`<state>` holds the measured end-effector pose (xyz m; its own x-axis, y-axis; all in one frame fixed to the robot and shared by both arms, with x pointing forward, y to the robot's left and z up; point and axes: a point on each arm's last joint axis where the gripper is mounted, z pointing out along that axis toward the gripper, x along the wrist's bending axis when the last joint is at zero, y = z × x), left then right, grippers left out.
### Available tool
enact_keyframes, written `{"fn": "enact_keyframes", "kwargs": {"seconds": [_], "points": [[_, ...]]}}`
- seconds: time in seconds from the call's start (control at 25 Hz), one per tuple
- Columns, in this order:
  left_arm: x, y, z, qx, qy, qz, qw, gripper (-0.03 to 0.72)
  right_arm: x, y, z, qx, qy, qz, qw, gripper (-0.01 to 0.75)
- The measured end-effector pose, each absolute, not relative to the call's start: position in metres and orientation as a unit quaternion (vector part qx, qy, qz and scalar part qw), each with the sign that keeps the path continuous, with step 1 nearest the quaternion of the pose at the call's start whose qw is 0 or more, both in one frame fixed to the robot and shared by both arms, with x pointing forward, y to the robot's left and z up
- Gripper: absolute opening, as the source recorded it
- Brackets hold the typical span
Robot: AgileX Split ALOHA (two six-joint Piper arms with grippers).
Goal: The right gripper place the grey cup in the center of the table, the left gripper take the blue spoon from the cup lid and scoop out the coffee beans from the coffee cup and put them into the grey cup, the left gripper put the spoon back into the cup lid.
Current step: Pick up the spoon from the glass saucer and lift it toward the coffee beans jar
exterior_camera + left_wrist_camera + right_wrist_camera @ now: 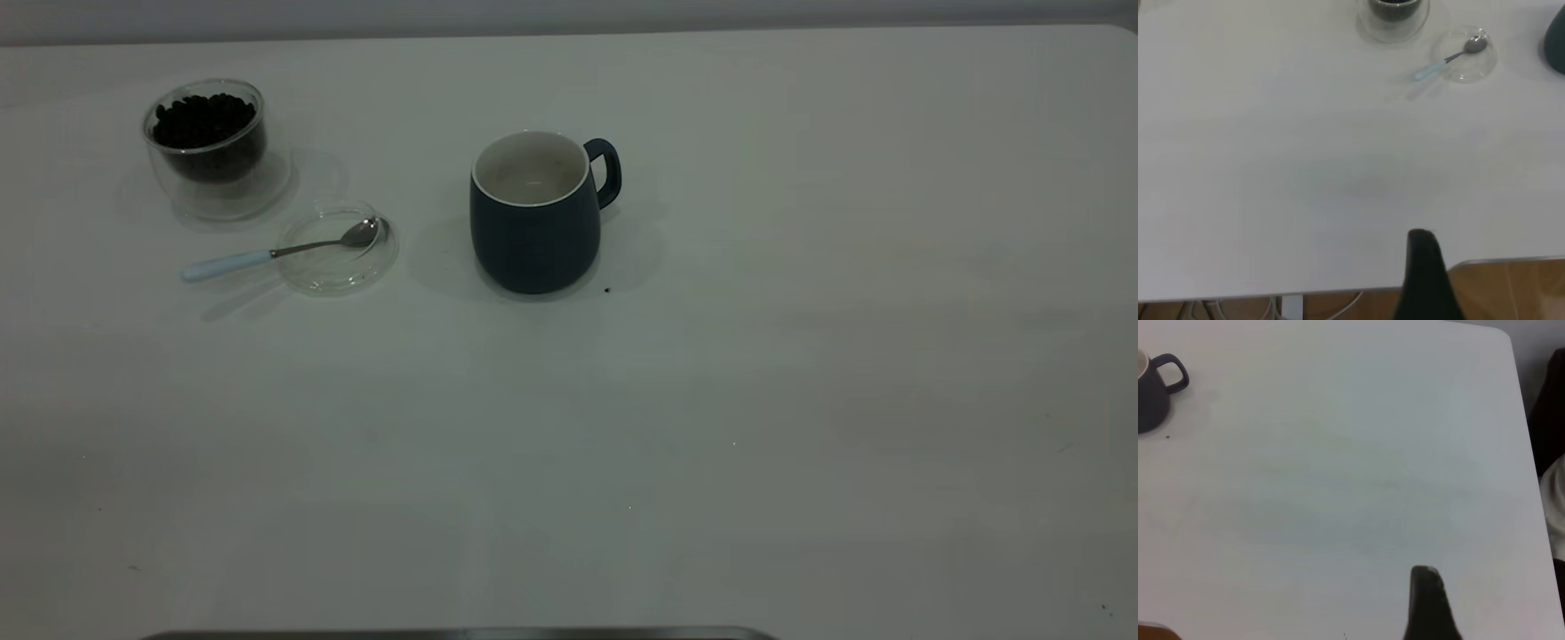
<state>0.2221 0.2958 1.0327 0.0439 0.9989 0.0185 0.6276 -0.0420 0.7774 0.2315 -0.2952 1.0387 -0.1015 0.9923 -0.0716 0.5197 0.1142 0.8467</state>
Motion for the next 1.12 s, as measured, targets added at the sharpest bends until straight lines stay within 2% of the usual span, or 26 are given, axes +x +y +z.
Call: {"fn": "enact_keyframes", "kwargs": {"seconds": [0.28, 0.6, 0.88, 1.12], "points": [[0.236, 0.295, 1.048, 0.624, 0.646, 0.288, 0.332, 0.592, 0.232, -0.295, 1.039, 0.573, 0.66, 0.339, 0.348, 0.459], [0.333, 0.287, 1.071, 0.586, 0.681, 0.208, 0.388, 0.594, 0.232, -0.295, 1.039, 0.573, 0.66, 0.339, 0.348, 0.459], [0.427, 0.278, 1.028, 0.568, 0.715, 0.101, 0.395, 0.706, 0.232, -0.295, 1.039, 0.573, 0.66, 0.339, 0.348, 0.459], [0.48, 0.274, 0.973, 0.551, 0.731, 0.044, 0.4, 0.713, 0.232, -0.295, 1.039, 0.573, 0.66, 0.339, 0.348, 0.459]]}}
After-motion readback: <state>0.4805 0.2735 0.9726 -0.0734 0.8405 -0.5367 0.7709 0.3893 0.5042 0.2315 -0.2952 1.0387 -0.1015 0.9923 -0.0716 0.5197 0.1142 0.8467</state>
